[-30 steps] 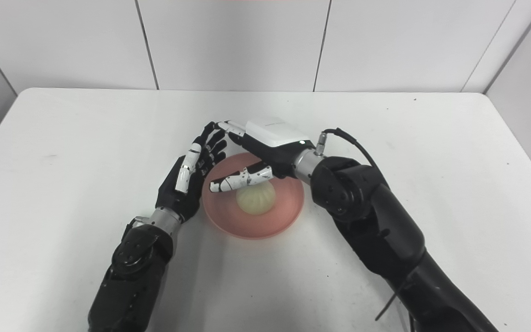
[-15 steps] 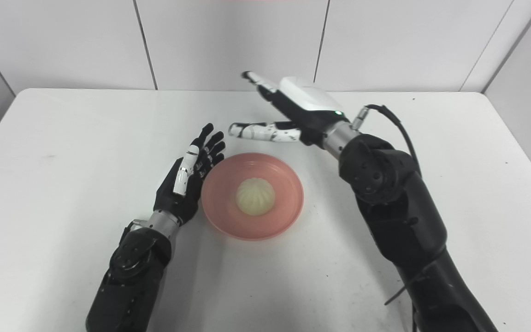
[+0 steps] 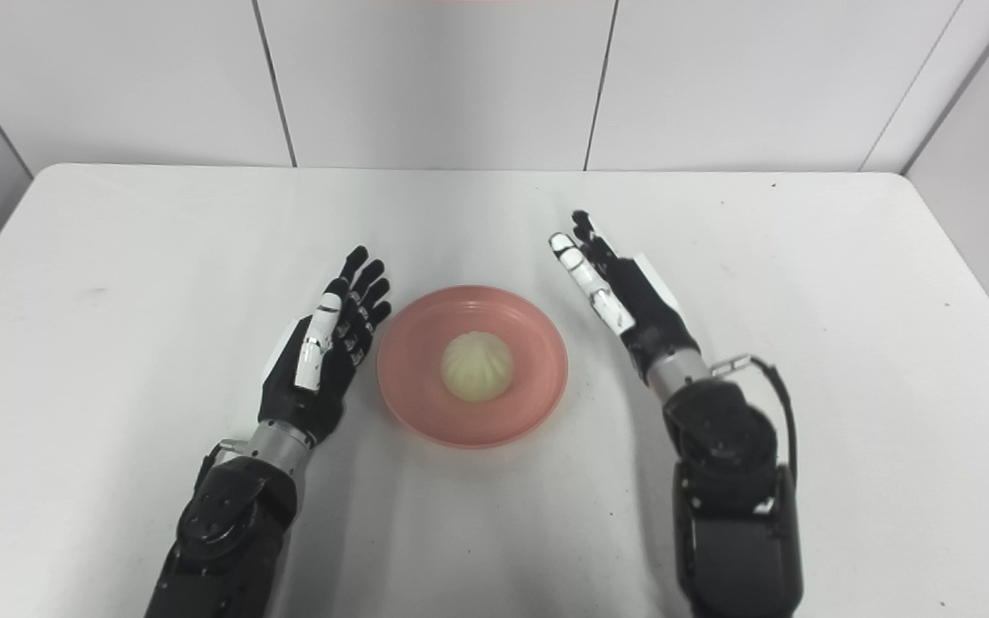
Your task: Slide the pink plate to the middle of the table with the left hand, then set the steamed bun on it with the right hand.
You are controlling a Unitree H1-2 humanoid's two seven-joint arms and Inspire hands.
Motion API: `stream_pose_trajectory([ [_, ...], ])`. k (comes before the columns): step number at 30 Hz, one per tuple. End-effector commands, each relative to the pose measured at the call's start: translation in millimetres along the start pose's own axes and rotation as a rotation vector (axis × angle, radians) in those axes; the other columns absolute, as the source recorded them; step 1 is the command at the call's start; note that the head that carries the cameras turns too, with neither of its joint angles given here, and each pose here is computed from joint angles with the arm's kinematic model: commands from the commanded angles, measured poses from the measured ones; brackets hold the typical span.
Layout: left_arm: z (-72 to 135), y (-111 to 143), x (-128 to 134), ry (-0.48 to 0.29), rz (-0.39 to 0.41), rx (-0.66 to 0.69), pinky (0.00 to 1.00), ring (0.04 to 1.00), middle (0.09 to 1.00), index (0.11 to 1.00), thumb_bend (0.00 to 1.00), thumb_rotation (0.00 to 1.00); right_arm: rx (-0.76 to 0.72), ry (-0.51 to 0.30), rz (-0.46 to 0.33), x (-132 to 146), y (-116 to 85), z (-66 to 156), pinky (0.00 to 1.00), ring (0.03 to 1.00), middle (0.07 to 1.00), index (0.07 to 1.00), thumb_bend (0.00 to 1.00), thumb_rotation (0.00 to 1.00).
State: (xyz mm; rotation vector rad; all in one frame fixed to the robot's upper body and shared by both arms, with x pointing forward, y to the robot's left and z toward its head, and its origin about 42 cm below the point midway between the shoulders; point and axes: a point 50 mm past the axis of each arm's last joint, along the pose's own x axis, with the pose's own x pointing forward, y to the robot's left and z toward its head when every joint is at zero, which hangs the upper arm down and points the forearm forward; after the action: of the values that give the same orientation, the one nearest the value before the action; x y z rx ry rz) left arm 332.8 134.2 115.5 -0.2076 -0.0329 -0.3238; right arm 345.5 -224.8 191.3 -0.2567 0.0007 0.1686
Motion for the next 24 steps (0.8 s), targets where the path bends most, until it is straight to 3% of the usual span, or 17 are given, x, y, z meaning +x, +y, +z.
stream_pose_trajectory([
  [1, -27.4, 12.7, -22.3, 0.113, 0.056, 0.007, 1.0, 1.0, 1.0, 1.0, 0.36, 1.0, 0.027, -0.147, -0.047, 2.4, 1.7, 9.7, 1.0, 1.0, 1.0, 1.0, 0.36, 1.0],
  [4, -30.3, 14.0, -26.6, 0.113, 0.062, 0.013, 1.0, 1.0, 1.0, 1.0, 0.38, 1.0, 0.068, -0.198, -0.061, -2.4, 11.5, -7.2, 1.0, 1.0, 1.0, 1.0, 0.32, 1.0],
  [8, -33.6, 14.3, -31.7, 0.106, 0.074, 0.026, 1.0, 0.999, 1.0, 1.0, 0.38, 1.0, 0.143, -0.204, -0.049, -9.7, 22.5, -22.2, 1.0, 1.0, 1.0, 1.0, 0.28, 1.0],
  [16, -35.5, 15.1, -39.2, 0.086, 0.075, 0.023, 1.0, 0.999, 1.0, 1.0, 0.37, 1.0, 0.251, -0.148, -0.08, -20.9, 36.2, -46.2, 1.0, 1.0, 1.0, 1.0, 0.22, 1.0],
  [24, -35.6, 17.9, -42.0, 0.096, 0.079, 0.022, 1.0, 0.996, 1.0, 1.0, 0.37, 1.0, 0.293, -0.123, -0.076, -22.8, 37.3, -60.4, 1.0, 1.0, 1.0, 1.0, 0.2, 1.0],
])
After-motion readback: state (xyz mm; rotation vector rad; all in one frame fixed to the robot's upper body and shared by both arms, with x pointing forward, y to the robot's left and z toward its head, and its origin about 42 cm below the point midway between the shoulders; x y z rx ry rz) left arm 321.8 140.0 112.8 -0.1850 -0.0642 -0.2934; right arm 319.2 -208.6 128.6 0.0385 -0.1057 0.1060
